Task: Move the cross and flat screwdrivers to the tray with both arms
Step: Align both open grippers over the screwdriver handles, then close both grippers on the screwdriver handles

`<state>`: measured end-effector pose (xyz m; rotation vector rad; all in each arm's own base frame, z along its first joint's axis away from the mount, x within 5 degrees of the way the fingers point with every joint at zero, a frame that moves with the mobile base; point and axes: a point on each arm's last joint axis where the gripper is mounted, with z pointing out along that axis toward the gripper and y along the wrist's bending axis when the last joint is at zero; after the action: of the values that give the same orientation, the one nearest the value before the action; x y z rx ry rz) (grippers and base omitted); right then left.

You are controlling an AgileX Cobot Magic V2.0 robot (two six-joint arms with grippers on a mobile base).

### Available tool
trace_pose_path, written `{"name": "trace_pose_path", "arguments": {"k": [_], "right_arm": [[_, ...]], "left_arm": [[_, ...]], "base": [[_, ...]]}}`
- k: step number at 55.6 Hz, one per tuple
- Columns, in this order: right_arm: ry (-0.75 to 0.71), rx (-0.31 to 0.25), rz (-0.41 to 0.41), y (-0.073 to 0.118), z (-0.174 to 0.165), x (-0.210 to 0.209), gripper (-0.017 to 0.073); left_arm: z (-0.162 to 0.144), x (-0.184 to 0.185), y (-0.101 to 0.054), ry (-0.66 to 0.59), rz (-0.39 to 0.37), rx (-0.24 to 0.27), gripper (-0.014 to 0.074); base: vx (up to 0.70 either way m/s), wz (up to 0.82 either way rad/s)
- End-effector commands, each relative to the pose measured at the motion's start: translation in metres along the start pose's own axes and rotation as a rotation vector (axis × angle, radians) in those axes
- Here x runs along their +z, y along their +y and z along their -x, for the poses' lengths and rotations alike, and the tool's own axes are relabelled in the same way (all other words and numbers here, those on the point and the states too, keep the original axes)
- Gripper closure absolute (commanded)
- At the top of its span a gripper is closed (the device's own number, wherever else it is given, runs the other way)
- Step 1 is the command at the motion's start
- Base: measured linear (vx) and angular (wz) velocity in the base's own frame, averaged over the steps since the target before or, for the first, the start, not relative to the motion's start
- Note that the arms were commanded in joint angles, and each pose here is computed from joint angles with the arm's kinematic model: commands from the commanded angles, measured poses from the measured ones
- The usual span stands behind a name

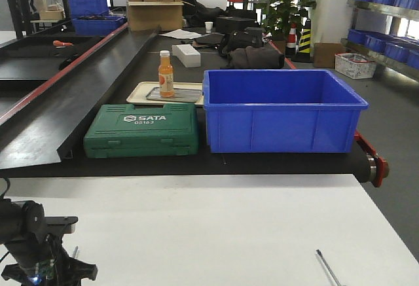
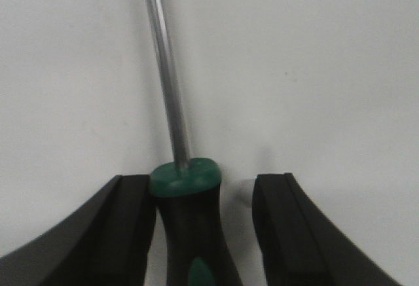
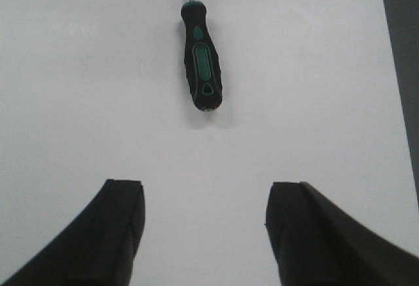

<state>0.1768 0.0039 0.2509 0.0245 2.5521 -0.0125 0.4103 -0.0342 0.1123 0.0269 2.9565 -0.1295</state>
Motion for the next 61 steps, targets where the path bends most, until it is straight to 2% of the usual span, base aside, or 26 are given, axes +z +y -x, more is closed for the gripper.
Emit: {"name": "trace_pose_path", "arguments": {"k": [1, 11, 16, 24, 27, 37, 40, 47, 57, 61], "right_arm": [[-0.043, -0.005, -0.004, 0.001, 0.023, -0.008, 0.0071], [-0.001, 0.000, -0.009, 0.002, 0.054, 0.007, 0.0071], [0.037, 0.001, -0.011, 0.003, 0.067, 0.023, 0.0071], [0.054, -0.019, -0.013, 0.005, 0.093, 0.051, 0.0071], [0.064, -0.035, -0.012, 0.006, 0.101, 0.062, 0.0071], [0.104, -0.171, -0.006, 0.008, 0.130, 0.097, 0.0071], [0.146, -0.196, -0.005, 0.008, 0.133, 0.108, 0.0071], [0.227, -0.216, -0.034, 0.007, 0.136, 0.137, 0.0071], [0.261, -0.218, -0.029, 0.008, 0.137, 0.173, 0.0071], [0.276, -0.236, -0.024, 0.008, 0.134, 0.184, 0.0071]], "left_arm": [[0.008, -0.018, -0.004, -0.059, -0.011, -0.001, 0.0123], [0.005, -0.013, -0.004, -0.015, -0.013, -0.003, 0.0130], [0.001, -0.013, -0.004, 0.020, -0.014, -0.001, 0.0169], [0.000, -0.013, -0.004, 0.035, -0.015, 0.006, 0.0302], [-0.001, -0.013, -0.004, 0.042, -0.015, 0.006, 0.0383], [-0.002, -0.013, -0.004, 0.056, -0.016, 0.006, 0.0598], [-0.002, -0.013, -0.004, 0.056, -0.016, 0.006, 0.0602], [-0.002, -0.013, -0.004, 0.056, -0.016, 0.005, 0.0601], [-0.001, -0.013, -0.004, 0.050, -0.016, 0.005, 0.0600], [-0.001, -0.013, -0.004, 0.046, -0.016, 0.005, 0.0599]], "base": [[0.00, 0.00], [0.00, 0.00], [0.00, 0.00], [0.00, 0.00], [0.00, 0.00], [0.00, 0.00], [0.00, 0.00], [0.00, 0.00], [0.00, 0.00], [0.00, 0.00]]}}
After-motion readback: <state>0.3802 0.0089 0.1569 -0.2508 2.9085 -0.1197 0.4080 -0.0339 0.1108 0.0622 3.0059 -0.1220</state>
